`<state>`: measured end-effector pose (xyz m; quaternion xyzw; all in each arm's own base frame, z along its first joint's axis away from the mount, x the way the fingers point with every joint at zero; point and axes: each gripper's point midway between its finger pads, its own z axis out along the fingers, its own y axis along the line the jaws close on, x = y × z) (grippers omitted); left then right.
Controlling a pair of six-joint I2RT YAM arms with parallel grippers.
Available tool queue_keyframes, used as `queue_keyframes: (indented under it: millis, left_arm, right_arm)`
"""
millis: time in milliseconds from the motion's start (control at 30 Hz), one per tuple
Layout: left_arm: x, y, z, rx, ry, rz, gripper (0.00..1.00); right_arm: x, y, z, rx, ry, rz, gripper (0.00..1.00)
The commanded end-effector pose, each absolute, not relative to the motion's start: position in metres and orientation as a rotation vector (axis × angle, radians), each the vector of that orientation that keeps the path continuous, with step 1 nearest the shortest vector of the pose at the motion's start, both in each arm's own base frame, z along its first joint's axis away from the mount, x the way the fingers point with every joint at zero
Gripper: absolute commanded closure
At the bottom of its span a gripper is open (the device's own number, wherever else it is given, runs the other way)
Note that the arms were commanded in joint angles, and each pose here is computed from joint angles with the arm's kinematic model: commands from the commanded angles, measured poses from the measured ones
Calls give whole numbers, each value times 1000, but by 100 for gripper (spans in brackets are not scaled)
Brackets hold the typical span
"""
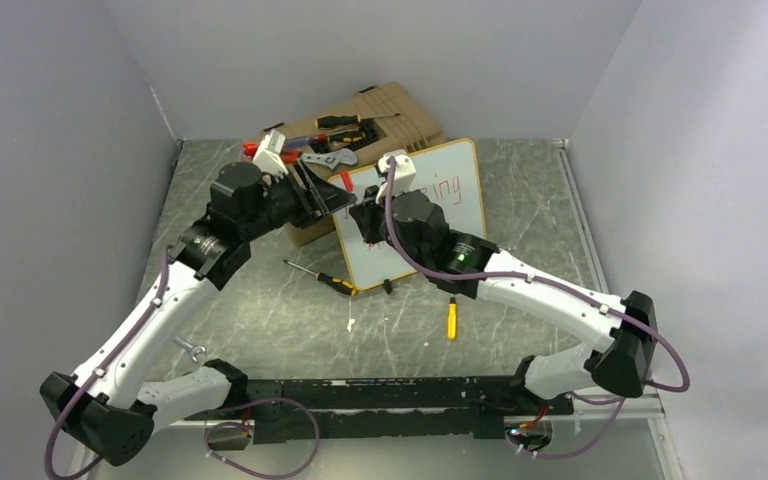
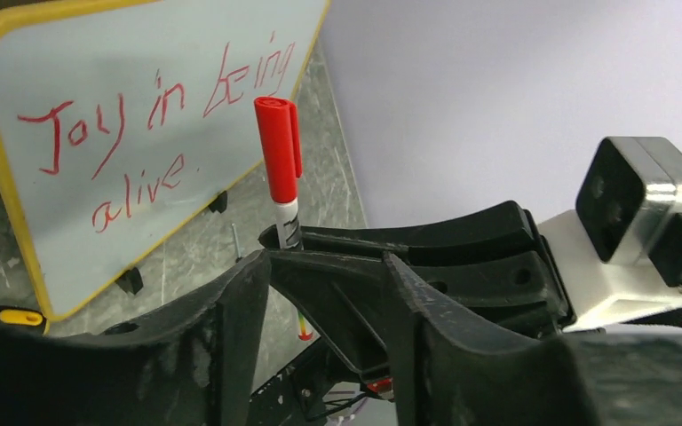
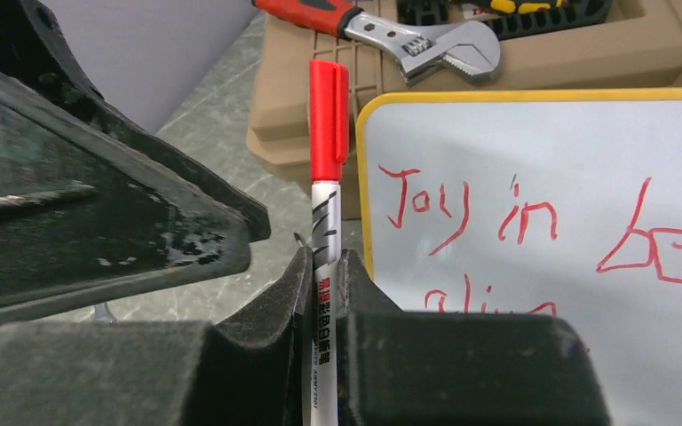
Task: Write a sentence on the whiteboard
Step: Close the whiteboard marker at the center of the board.
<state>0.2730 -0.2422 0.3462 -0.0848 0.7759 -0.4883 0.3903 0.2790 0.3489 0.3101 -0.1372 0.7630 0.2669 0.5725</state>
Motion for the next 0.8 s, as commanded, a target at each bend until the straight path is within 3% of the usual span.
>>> queue_keyframes:
  millis: [0, 200, 467, 767]
  left_arm:
    - [262, -243, 373, -77, 1912, -1250, 43]
    - [267, -235, 401, -39, 1839, -1287, 31]
    - [265, -236, 445, 79, 1689, -1500, 29]
    - [258, -243, 453, 184, 1672, -1541, 28]
  right_arm:
    - [281, 338, 359, -249, 1662, 666, 100]
    - [258, 326, 385, -289, 1564, 810, 100]
    - [227, 328, 404, -394, 1513, 988, 100]
    - [223, 338, 403, -441, 1519, 1023, 100]
